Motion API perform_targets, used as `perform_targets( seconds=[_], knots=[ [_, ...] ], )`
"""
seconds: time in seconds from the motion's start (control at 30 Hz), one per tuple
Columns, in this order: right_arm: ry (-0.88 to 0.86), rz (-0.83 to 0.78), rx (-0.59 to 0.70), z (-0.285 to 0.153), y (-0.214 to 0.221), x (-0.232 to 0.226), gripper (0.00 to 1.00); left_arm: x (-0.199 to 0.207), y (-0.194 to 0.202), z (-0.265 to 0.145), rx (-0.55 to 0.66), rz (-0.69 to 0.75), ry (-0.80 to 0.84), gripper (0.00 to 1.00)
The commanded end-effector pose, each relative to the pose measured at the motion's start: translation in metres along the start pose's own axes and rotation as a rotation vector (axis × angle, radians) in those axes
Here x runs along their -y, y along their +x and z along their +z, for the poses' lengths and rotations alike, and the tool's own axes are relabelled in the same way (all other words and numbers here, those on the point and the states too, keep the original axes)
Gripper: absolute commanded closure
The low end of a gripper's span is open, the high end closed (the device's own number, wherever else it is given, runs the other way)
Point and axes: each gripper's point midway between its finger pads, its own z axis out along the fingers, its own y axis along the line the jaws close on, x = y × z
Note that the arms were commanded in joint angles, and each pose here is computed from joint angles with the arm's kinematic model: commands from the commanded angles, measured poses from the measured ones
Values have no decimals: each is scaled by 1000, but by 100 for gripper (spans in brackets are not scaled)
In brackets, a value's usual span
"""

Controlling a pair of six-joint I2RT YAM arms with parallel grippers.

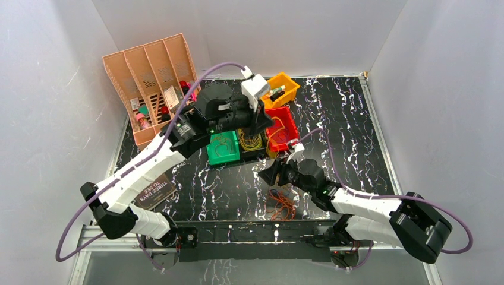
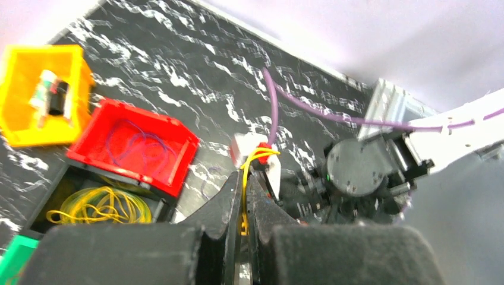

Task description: Untangle the cables

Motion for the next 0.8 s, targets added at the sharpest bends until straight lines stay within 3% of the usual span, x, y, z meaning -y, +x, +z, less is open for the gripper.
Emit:
perform_targets(
  seconds=[0.0, 0.27, 0.77],
  knots=[
    [-2, 30, 11, -3, 4, 2, 35, -15, -53, -30, 102, 59, -146, 100],
    [90, 67, -34, -14, 28, 27, 48, -36, -98, -55, 200, 99, -312, 100],
    [325, 104, -85, -49, 60, 79, 59, -67, -140, -90, 246, 189, -544, 100]
  ],
)
